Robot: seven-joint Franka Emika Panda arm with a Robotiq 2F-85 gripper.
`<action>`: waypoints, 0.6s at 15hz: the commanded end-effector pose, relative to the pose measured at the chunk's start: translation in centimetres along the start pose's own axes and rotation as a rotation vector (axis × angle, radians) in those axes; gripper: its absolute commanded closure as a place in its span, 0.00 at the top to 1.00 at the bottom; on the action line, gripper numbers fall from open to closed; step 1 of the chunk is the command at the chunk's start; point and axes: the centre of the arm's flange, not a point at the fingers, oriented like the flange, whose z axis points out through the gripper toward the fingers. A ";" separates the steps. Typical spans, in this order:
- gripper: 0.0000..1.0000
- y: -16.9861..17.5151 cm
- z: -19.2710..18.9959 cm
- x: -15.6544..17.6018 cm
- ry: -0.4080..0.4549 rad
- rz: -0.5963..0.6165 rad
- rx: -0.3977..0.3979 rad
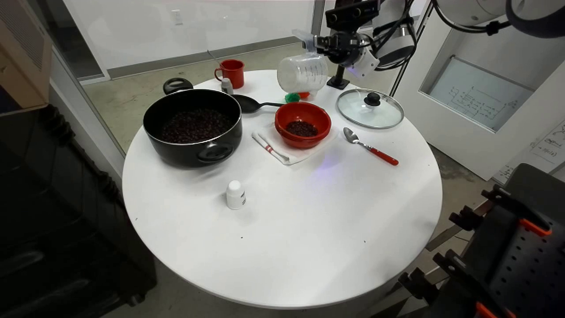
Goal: Pour the contents of the jug into the red bowl then place a spoonful in the pot
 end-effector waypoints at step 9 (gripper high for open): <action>0.07 2.9 7.8 2.4 0.530 -0.060 -0.215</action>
